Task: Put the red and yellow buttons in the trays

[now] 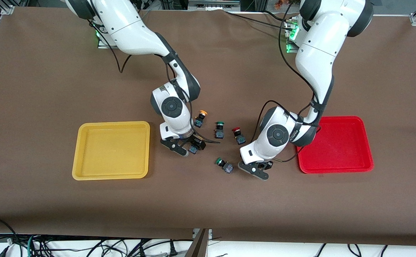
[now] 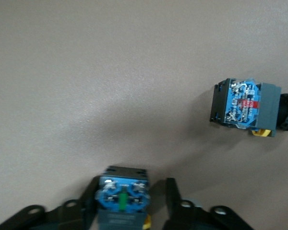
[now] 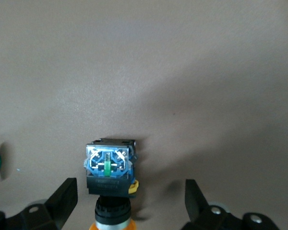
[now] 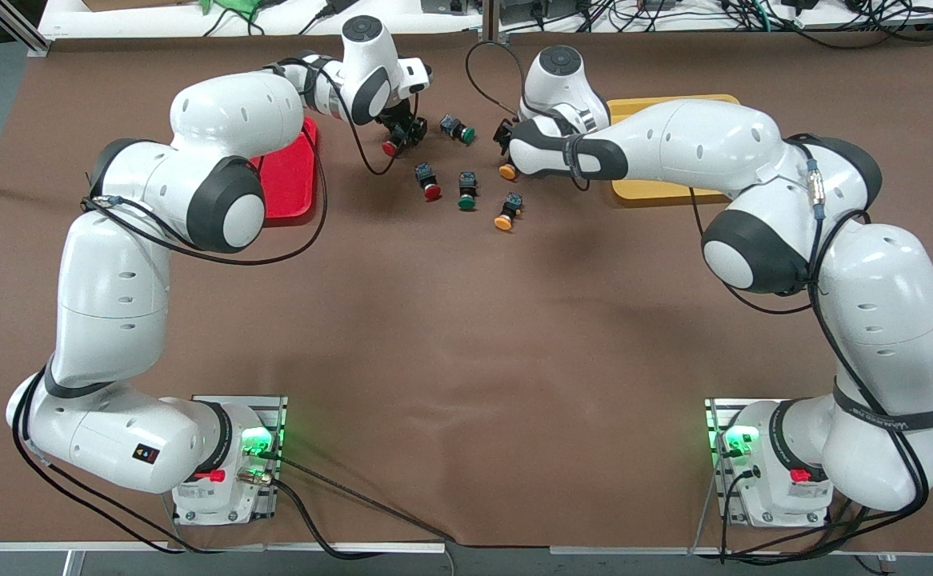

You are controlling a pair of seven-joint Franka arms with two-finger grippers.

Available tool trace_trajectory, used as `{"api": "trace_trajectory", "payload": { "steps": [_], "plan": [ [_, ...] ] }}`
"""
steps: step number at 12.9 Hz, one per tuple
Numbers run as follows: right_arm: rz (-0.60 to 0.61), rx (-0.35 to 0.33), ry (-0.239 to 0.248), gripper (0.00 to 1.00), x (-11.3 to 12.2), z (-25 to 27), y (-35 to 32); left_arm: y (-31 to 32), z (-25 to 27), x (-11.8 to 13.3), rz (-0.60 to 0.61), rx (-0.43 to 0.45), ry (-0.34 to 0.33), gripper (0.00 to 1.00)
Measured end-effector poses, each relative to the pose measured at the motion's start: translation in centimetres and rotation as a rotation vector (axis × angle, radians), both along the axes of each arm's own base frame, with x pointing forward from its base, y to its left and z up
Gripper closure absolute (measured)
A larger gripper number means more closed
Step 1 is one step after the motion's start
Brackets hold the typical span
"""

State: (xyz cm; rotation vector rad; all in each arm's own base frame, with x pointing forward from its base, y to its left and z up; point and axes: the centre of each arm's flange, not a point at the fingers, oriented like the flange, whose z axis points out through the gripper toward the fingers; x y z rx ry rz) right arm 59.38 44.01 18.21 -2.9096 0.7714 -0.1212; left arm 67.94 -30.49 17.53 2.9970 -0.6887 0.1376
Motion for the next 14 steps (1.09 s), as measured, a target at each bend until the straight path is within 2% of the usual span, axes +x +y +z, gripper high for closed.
{"api": "trace_trajectory", "payload": {
  "steps": [1, 2, 4, 5, 6, 9, 10, 12, 14],
  "plan": [
    [0.003, 0.0, -0.001, 0.2, -0.1, -0.3, 0.2, 0.3, 0.6, 0.1, 0.001, 0.008, 0.01, 0.56],
    [0.005, 0.0, -0.003, 0.32, -0.1, -0.3, 0.2, 0.7, 1.7, 0.1, 0.002, 0.023, 0.036, 0.59],
    [0.04, -0.011, -0.017, 0.56, 0.0, -0.1, 0.2, 2.4, 5.7, 0.2, 0.017, 0.066, 0.109, 0.59],
    [0.065, -0.024, -0.026, 0.59, 0.3, 0.2, 0.1, 4.3, 8.5, 0.4, 0.029, 0.087, 0.144, 0.59],
    [0.093, -0.045, -0.023, 0.59, 0.7, 0.6, -0.5, 6.8, 11.0, 0.5, 0.027, 0.107, 0.186, 0.59],
    [0.25, -0.13, 0.054, 0.59, 4.3, 5.1, -6.9, 17.5, 14.2, 1.0, -0.089, 0.12, 0.303, 0.59],
    [0.308, -0.144, 0.092, 0.59, 5.9, 7.4, -10.7, 20.7, 13.2, 1.0, -0.129, 0.11, 0.333, 0.59],
    [0.392, -0.156, 0.203, 0.59, 8.1, 10.3, -19.8, 24.2, 9.9, 0.0, -0.165, 0.117, 0.387, 0.59],
    [0.417, -0.152, 0.277, 0.59, 9.4, 10.0, -28.7, 23.4, 6.0, -1.5, -0.208, 0.155, 0.369, 0.59]
  ]
}}
